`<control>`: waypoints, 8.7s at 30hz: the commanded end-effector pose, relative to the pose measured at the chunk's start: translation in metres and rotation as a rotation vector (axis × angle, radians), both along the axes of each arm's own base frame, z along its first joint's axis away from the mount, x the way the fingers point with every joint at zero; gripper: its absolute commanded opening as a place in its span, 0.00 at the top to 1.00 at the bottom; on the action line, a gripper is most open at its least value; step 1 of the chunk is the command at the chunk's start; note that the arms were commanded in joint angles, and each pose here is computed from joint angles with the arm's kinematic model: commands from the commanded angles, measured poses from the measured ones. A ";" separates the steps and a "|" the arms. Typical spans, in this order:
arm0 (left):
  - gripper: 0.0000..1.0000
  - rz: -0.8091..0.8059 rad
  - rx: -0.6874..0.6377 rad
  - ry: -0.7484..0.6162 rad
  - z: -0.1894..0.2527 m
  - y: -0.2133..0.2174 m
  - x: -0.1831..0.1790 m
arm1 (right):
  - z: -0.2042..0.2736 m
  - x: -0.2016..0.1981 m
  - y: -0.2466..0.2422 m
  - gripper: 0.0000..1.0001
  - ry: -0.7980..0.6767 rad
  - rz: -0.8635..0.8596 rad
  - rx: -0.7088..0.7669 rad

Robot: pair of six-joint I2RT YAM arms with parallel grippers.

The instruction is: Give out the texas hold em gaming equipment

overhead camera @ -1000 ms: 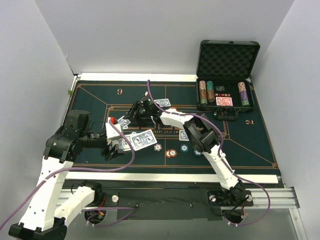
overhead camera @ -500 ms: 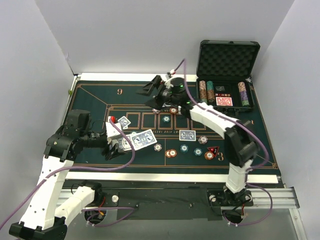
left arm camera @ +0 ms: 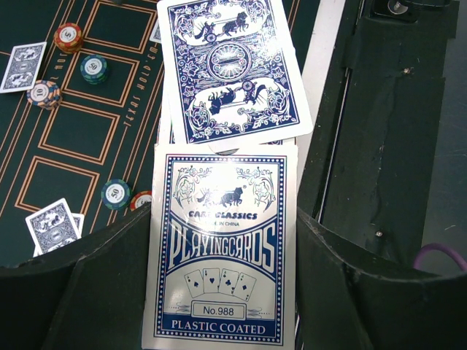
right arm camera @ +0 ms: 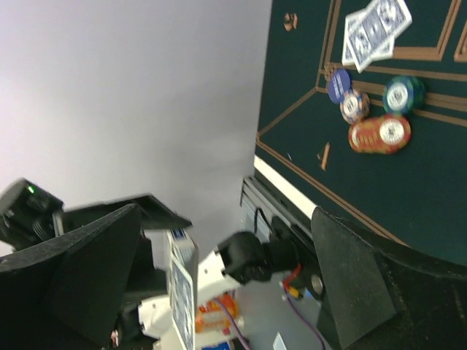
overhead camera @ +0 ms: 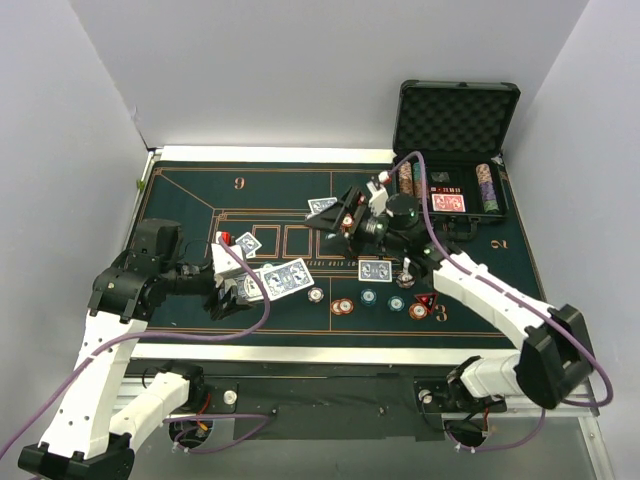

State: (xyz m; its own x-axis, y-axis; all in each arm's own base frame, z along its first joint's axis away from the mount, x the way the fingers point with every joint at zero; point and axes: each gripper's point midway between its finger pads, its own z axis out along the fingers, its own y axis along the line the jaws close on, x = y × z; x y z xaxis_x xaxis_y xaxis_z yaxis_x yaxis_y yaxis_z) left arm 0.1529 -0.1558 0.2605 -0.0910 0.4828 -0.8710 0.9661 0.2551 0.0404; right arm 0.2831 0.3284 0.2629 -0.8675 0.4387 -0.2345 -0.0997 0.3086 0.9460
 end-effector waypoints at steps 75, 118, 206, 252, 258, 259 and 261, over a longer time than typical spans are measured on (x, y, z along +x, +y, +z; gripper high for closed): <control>0.67 -0.020 -0.050 -0.038 0.015 -0.007 0.005 | -0.079 0.199 -0.045 1.00 0.025 -0.195 -0.331; 0.67 -0.024 -0.049 -0.048 0.019 -0.004 -0.005 | 0.002 0.082 -0.046 0.07 -0.117 -0.167 -0.390; 0.67 -0.035 -0.067 -0.051 0.021 -0.008 -0.003 | 0.015 -0.092 -0.006 0.76 -0.140 0.077 -0.117; 0.69 -0.023 -0.097 -0.060 0.017 -0.010 -0.001 | 0.030 -0.107 -0.027 0.73 -0.251 0.099 -0.286; 0.69 -0.022 -0.100 -0.062 0.018 -0.010 -0.001 | 0.035 -0.108 -0.028 0.75 -0.256 0.105 -0.276; 0.69 -0.022 -0.101 -0.062 0.018 -0.010 -0.002 | 0.038 -0.108 -0.029 0.76 -0.260 0.103 -0.271; 0.69 -0.021 -0.102 -0.065 0.018 -0.010 -0.002 | 0.039 -0.109 -0.028 0.78 -0.260 0.114 -0.266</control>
